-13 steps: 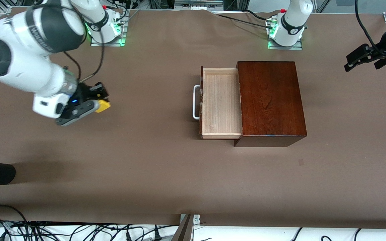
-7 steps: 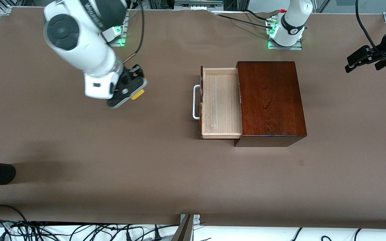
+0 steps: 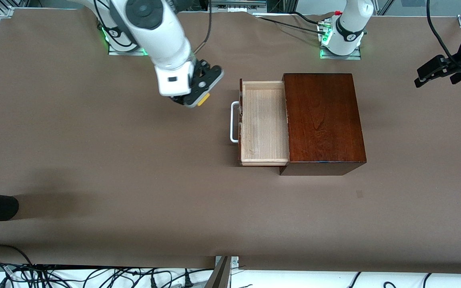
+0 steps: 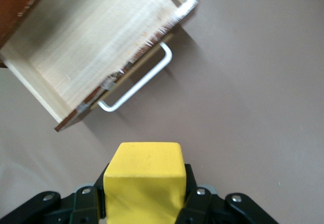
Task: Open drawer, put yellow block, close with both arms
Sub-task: 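Carry the yellow cube with the right gripper over the open drawer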
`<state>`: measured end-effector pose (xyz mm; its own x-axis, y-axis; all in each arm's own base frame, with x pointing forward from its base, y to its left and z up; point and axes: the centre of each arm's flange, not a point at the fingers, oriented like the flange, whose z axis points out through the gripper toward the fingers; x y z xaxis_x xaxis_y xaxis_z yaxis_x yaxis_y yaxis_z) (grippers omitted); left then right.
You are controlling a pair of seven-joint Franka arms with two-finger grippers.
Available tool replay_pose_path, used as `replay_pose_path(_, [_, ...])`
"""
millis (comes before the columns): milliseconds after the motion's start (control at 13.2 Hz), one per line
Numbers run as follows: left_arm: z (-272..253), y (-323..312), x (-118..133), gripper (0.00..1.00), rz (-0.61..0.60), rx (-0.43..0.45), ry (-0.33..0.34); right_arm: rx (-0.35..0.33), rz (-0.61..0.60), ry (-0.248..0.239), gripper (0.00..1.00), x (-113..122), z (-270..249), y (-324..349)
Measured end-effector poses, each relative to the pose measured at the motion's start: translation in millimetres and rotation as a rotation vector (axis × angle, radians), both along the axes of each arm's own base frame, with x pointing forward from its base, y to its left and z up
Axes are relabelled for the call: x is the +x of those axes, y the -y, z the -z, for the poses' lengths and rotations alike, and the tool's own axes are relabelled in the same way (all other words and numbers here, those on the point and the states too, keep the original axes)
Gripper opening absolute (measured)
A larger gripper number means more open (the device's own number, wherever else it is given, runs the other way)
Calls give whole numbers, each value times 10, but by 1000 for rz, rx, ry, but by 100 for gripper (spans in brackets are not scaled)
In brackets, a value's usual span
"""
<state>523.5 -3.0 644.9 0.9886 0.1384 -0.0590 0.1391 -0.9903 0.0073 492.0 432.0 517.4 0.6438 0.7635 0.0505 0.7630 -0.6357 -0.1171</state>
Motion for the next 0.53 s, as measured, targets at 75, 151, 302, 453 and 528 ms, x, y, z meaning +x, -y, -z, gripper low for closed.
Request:
replay_pose_path(75, [2,0,2,100,0,0,0,1,-31,15,56,-60,-12,-181])
replay_pose_path(151, [3,1,4,100,0,0,0,9,-60,28,56,-114,-22,-368])
replay_pose_path(302, [4,1,6,100,0,0,0,26,-103,45,56,-172,2,-705])
replay_pose_path(453, [3,0,7,100,0,0,1,32,-143,48,56,-170,125,-928])
replay_pose_path(528, [3,0,8,100,0,0,1,29,-178,49,56,-158,222,-1006])
